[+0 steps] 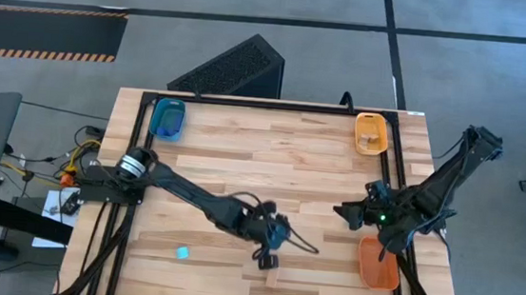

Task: Sort & place blocks by color
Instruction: Put the brown block into the yellow bin

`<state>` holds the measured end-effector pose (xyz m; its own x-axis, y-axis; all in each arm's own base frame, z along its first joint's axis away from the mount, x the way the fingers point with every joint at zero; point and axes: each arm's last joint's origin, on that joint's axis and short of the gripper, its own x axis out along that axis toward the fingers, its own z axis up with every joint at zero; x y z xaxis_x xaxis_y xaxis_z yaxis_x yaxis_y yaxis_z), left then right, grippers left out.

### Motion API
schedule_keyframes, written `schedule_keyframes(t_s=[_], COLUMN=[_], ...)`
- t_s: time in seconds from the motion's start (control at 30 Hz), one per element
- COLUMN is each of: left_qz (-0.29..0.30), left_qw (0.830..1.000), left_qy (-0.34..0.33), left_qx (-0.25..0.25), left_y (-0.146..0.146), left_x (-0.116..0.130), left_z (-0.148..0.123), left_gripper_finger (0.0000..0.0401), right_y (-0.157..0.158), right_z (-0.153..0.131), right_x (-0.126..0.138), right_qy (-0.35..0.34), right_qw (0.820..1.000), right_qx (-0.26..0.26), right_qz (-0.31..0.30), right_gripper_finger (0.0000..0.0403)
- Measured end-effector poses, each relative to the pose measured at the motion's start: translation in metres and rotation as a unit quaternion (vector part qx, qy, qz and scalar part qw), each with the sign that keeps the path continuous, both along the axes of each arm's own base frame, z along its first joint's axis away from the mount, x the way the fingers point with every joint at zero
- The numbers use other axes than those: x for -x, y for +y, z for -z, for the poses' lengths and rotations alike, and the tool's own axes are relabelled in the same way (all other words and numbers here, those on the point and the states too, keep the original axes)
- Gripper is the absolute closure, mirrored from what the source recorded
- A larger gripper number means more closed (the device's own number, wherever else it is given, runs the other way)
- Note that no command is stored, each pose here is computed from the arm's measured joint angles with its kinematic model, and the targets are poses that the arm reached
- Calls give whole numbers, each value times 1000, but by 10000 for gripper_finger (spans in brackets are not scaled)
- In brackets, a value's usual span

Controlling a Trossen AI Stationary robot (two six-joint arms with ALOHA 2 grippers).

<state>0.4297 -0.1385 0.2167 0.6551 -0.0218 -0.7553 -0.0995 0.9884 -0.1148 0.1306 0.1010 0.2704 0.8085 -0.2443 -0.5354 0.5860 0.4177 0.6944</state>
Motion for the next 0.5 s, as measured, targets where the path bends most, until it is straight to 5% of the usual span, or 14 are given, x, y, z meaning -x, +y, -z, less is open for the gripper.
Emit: schedule_keyframes(t_s=[0.27,0.5], left_qz=[46,124], left_qw=[990,971], left_qy=[-57,-88], left_qx=[-124,-184], left_y=[24,47], left_x=[15,8], left_z=[-55,-66], left_gripper_finger=[401,401], right_y=[-9,-16], right_z=[-17,-28], right_x=[0,-25], right_qy=[-61,-101], right_qw=[997,995], right_qx=[-47,8], right_qz=[8,6], right_gripper_finger=[122,122])
